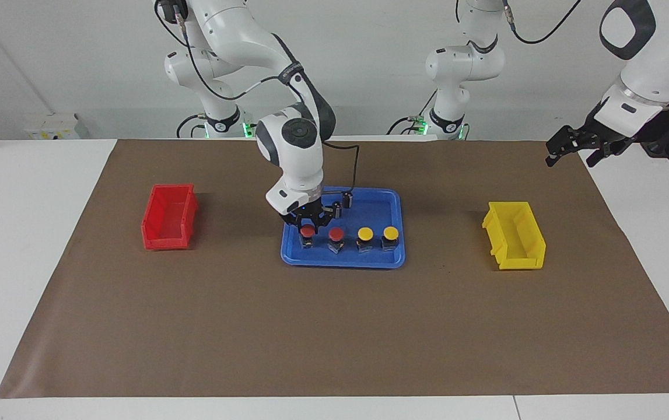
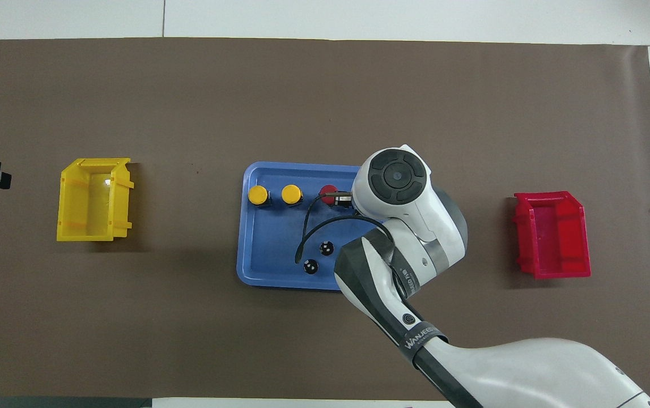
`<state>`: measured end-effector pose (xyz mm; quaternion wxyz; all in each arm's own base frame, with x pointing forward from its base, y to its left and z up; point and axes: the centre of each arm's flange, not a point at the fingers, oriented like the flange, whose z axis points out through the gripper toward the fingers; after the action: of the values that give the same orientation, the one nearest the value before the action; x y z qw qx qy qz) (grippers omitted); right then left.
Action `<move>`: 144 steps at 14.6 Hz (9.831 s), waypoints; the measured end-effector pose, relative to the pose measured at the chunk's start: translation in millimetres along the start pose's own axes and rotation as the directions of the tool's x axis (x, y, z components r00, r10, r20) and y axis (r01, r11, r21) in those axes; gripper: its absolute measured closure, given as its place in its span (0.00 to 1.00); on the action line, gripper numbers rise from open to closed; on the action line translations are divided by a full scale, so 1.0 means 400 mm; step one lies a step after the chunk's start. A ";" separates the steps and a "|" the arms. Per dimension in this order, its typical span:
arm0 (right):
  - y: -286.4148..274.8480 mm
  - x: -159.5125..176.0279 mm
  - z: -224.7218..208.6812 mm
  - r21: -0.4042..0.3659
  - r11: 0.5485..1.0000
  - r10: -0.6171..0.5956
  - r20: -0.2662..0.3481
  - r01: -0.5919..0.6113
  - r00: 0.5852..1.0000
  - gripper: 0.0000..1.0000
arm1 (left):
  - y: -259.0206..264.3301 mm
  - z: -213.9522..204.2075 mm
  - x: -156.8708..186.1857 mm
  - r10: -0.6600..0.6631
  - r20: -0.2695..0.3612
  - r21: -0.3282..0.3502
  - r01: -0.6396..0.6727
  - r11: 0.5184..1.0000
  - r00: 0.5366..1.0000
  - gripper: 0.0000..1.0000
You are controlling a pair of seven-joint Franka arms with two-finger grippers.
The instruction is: Sort red and yellow buttons by color
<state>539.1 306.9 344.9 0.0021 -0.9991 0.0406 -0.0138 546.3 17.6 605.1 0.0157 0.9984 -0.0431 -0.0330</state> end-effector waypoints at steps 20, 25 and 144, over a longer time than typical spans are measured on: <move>0.959 -0.058 -0.234 0.075 0.997 0.019 0.097 -0.027 0.995 0.59 | 0.874 0.560 0.019 -0.334 -0.088 -0.032 0.332 0.943 0.938 0.21; 0.968 -0.096 -0.137 0.103 0.992 0.063 0.079 -0.071 0.995 0.59 | 0.888 0.649 0.021 -0.340 -0.076 -0.015 0.340 0.940 0.937 0.28; 0.925 0.000 -0.030 0.004 0.979 -0.202 0.007 0.202 0.979 0.26 | 0.316 0.300 0.193 -0.272 -0.029 0.094 0.273 0.957 0.962 0.59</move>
<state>508.6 -61.8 355.0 0.0026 -0.9981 -0.0610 -0.0102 604.1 -118.3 484.7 -0.0373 0.9946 0.0935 -0.0246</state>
